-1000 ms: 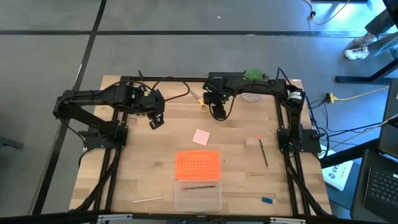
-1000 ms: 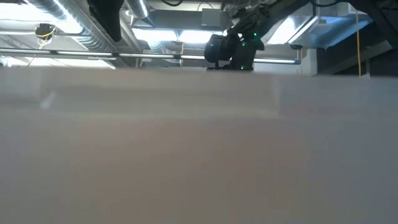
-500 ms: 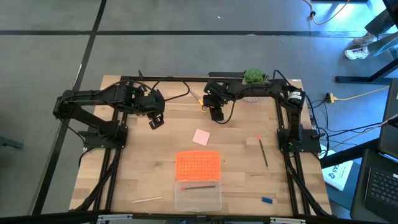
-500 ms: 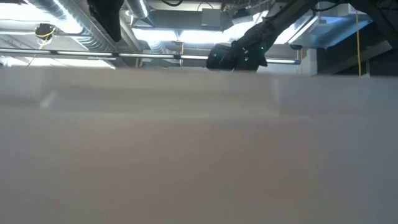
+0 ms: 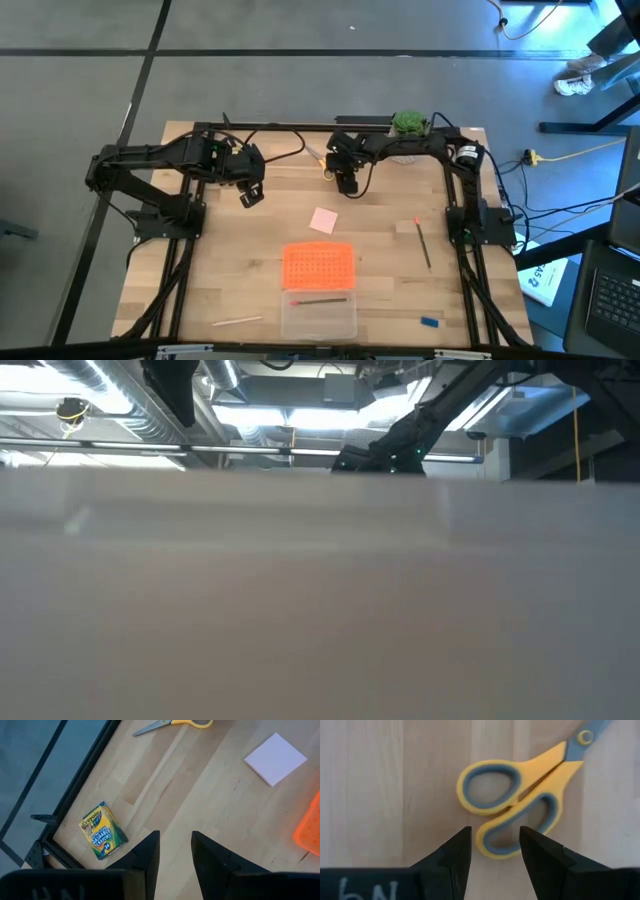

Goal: Pack school essentials
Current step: Put the yellow scissors into the supply box

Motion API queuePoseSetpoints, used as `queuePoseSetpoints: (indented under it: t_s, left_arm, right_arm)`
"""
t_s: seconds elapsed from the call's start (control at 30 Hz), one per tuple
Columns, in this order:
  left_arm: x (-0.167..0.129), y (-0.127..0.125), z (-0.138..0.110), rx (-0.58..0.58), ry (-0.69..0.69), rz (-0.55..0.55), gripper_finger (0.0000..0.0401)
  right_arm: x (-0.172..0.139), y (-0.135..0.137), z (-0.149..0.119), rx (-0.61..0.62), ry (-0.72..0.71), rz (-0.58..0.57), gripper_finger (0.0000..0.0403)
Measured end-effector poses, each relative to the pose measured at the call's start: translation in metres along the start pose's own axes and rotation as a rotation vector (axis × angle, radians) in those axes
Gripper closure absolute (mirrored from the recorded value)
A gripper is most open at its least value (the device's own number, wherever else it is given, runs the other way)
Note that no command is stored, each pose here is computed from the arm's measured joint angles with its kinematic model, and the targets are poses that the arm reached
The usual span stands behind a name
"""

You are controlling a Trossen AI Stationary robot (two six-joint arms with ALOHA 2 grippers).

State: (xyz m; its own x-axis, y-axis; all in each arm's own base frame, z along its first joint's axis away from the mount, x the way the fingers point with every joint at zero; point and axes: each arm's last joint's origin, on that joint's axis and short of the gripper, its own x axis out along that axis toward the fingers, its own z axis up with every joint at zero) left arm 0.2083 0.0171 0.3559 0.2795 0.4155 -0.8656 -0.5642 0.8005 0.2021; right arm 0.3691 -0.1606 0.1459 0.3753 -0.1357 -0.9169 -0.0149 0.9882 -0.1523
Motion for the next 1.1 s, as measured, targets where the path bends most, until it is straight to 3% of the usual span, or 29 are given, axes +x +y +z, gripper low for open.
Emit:
queuePoseSetpoints:
  t_s: [0.77, 1.1]
  left_arm:
    - [0.000, 0.000, 0.000, -0.002, 0.001, -0.002, 0.0297]
    - [0.000, 0.000, 0.000, -0.001, 0.002, -0.003, 0.0297]
  right_arm:
    - [0.016, 0.002, -0.005, 0.003, 0.053, 0.022, 0.0235]
    - [0.017, 0.004, -0.008, 0.006, 0.069, 0.062, 0.0276]
